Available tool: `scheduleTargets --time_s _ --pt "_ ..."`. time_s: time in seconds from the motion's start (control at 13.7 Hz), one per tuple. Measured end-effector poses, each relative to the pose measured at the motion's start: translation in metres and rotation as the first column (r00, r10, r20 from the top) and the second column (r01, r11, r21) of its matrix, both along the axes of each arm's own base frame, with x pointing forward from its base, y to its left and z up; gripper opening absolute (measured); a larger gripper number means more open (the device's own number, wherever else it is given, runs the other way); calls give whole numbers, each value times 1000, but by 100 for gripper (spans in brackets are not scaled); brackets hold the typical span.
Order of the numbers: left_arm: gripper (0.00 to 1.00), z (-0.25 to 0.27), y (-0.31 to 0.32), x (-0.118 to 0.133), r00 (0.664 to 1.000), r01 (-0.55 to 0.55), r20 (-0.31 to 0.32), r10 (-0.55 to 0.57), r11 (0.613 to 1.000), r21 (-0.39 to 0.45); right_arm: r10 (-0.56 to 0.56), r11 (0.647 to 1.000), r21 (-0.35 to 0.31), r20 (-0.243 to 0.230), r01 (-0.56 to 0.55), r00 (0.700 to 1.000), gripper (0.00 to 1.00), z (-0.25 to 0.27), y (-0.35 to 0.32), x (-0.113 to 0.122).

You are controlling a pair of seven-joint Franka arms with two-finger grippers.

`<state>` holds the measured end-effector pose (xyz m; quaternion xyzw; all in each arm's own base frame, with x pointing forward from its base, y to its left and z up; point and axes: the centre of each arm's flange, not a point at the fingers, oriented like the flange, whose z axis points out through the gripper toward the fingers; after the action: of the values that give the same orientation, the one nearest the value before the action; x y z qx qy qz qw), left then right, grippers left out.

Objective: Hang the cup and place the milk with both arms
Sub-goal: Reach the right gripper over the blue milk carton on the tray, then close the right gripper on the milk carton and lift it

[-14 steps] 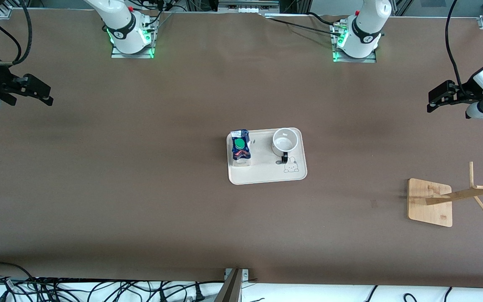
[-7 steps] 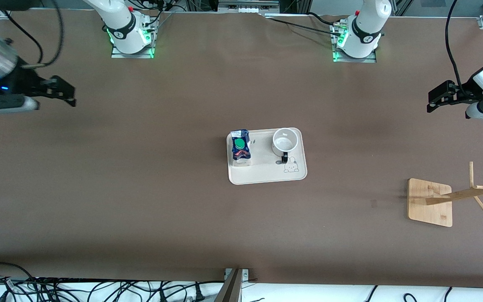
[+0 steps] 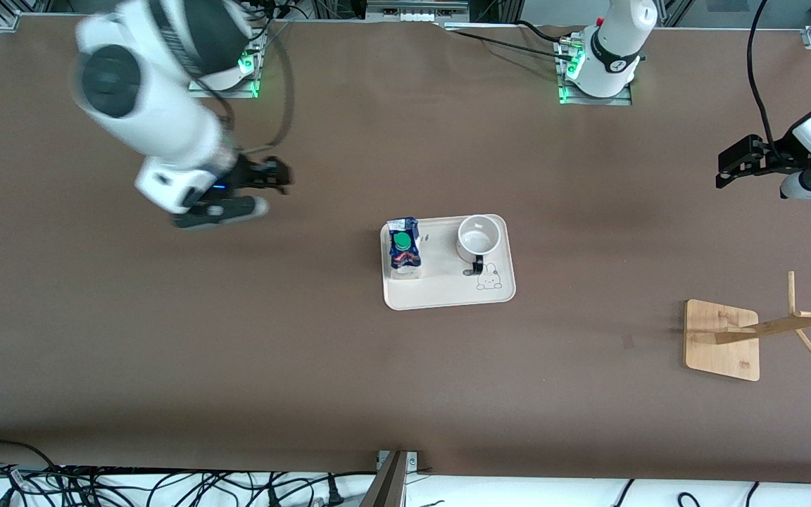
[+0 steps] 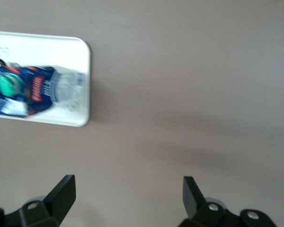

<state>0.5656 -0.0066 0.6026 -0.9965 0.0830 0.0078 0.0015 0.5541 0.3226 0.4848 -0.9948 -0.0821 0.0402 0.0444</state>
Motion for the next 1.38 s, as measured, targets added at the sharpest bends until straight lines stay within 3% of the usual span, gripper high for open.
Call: scheduleTargets --time_s 0.29,0.51,0.95,1.24,1.38 --pt "100 0 0 0 1000 0 -1 0 1000 0 -51 999 15 37 51 998 100 -38 119 -14" --pt "100 0 -1 0 1000 1 -2 -1 1000 0 -47 998 31 67 45 997 100 -76 166 -21" --pt "100 0 -1 0 1000 1 -3 -1 1000 0 -29 999 -19 104 31 994 100 -118 178 -17" --pt "100 0 -1 0 1000 1 -4 -1 1000 0 -20 1000 -17 118 22 993 100 -147 187 -16" --pt "100 0 -1 0 1000 1 -4 -1 1000 0 -20 1000 -19 118 23 993 81 -150 188 -15"
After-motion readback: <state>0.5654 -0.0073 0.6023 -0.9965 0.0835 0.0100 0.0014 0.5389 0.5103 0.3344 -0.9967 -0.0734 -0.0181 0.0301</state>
